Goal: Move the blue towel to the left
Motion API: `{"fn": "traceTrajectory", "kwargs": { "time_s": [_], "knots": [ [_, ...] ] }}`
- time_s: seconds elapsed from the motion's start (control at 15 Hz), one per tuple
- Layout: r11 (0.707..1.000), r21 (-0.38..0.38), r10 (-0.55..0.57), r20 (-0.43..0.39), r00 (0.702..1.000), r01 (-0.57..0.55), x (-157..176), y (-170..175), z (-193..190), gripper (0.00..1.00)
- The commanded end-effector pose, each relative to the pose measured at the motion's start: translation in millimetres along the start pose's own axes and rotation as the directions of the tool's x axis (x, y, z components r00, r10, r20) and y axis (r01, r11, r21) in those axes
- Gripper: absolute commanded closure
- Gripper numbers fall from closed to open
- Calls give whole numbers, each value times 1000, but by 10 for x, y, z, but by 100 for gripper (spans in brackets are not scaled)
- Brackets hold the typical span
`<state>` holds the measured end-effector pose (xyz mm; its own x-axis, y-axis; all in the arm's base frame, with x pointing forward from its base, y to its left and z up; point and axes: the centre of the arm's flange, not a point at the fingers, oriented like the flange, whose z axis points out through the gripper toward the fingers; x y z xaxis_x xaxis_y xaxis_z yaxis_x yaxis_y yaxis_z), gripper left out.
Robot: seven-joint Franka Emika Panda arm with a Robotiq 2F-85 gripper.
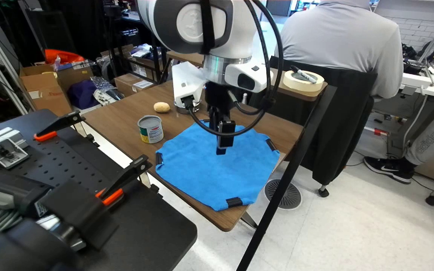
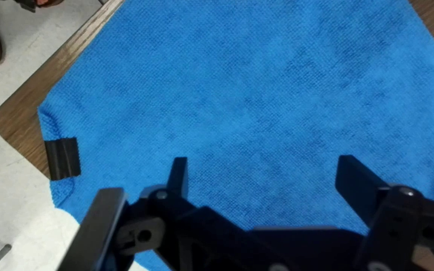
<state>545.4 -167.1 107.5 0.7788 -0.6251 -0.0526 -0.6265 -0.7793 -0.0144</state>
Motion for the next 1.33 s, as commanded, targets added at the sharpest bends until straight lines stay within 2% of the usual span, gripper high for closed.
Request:
{"fn": "traceTrajectory", "kwargs": {
  "time_s": [0.0, 0.33, 0.73, 1.0, 1.27],
  "knots": [
    [995, 71, 62, 15, 998, -63, 146, 43, 252, 0],
    [987, 69, 138, 58, 989, -142, 228, 82, 513, 0],
    [982, 51, 179, 77, 981, -183, 203, 63, 777, 0],
    [981, 39, 187, 79, 979, -191, 202, 4, 823, 0],
    [986, 19, 164, 74, 984, -166, 115, -196, 849, 0]
  ]
}}
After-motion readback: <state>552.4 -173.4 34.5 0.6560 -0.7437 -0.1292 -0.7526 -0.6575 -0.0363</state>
